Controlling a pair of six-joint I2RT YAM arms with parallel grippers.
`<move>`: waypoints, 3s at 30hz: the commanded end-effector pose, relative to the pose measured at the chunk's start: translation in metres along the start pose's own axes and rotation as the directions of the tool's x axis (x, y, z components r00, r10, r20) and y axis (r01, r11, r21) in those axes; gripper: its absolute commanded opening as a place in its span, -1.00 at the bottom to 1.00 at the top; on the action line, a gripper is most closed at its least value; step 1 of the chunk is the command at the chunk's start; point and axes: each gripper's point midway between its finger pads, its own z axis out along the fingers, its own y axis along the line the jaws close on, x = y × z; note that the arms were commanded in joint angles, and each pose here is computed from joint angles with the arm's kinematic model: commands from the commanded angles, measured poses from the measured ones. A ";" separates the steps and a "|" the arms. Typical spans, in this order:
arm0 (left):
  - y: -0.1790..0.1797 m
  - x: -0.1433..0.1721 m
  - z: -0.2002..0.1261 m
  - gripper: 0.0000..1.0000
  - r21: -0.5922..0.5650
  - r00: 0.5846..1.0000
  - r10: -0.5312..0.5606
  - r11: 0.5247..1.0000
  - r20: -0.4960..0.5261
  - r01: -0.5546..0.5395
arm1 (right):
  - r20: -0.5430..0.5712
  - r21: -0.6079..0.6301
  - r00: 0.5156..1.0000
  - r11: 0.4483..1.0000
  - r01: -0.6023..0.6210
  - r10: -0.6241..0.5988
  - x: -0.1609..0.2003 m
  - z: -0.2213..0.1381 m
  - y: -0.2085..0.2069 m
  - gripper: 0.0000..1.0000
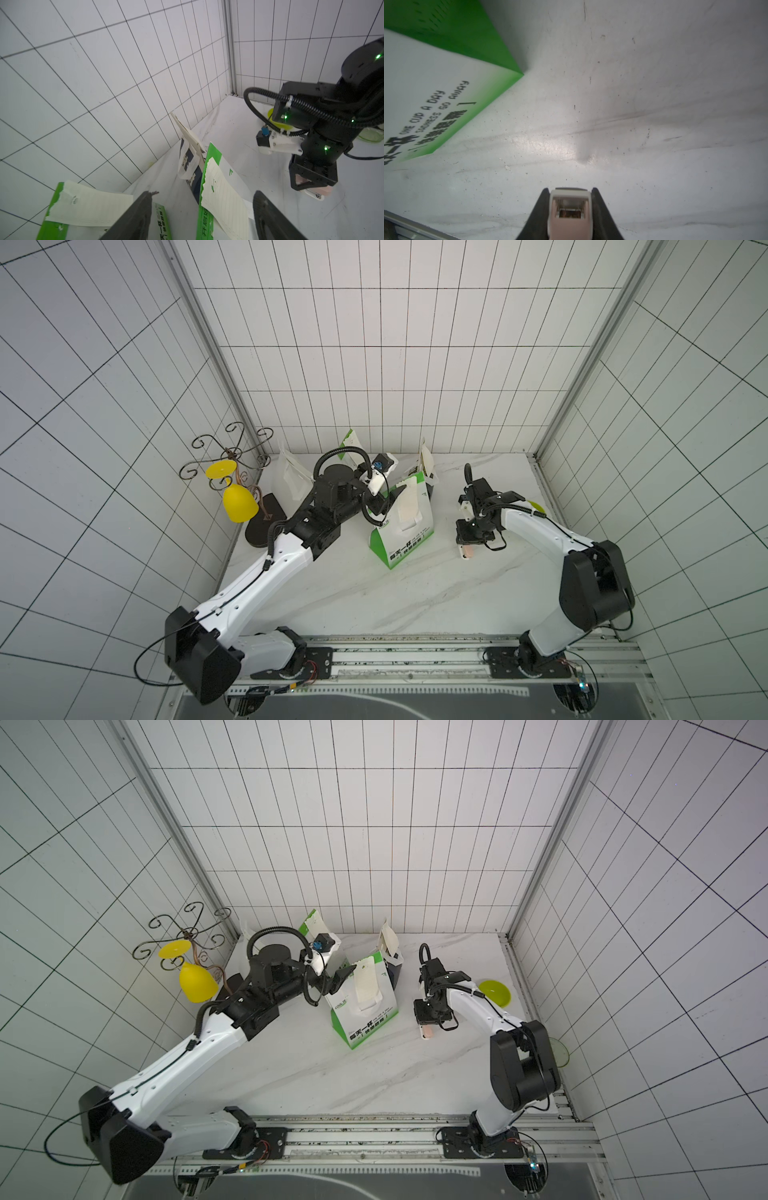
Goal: Staple the receipts to the bags
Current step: Place the takeout bag at the center of the board, then reset both arms
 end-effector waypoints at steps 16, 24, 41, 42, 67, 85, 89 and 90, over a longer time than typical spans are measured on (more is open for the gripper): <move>0.060 -0.046 -0.125 0.70 -0.410 0.945 -0.141 0.875 0.294 0.258 | -0.121 0.102 0.992 0.994 -0.034 0.046 0.020 0.051 -0.022 -0.04; 0.079 -0.013 -0.147 0.96 -0.545 0.938 -0.198 0.771 0.284 0.328 | 0.320 0.042 0.944 0.994 -0.097 0.079 -0.049 -0.047 -0.004 0.40; 0.111 0.200 -0.104 0.96 -0.654 0.895 -0.445 0.683 -0.019 0.326 | 0.929 -0.180 0.300 0.972 -0.149 0.218 -0.070 -0.202 -0.017 0.99; 0.109 0.208 -0.097 0.96 -0.642 0.892 -0.450 0.697 -0.044 0.319 | 0.930 -0.171 0.299 0.972 -0.161 0.213 -0.071 -0.201 -0.020 0.99; 0.139 0.290 -0.065 0.92 -0.626 0.967 -0.254 0.749 0.028 0.215 | 0.940 -0.114 0.268 0.933 -0.341 0.213 -0.066 -0.161 -0.066 0.99; 0.161 0.305 -0.073 0.93 -0.720 0.935 -0.353 0.652 -0.010 0.238 | 0.961 0.200 0.268 0.856 -0.477 -0.075 -0.050 -0.125 -0.172 0.93; 0.161 0.305 -0.073 0.93 -0.721 0.935 -0.354 0.651 -0.009 0.239 | 0.957 0.237 0.260 0.866 -0.440 -0.130 -0.049 -0.107 -0.178 0.96; 0.161 0.305 -0.072 0.93 -0.719 0.935 -0.353 0.653 -0.010 0.239 | 0.955 0.236 0.271 0.869 -0.436 -0.123 -0.051 -0.101 -0.181 0.96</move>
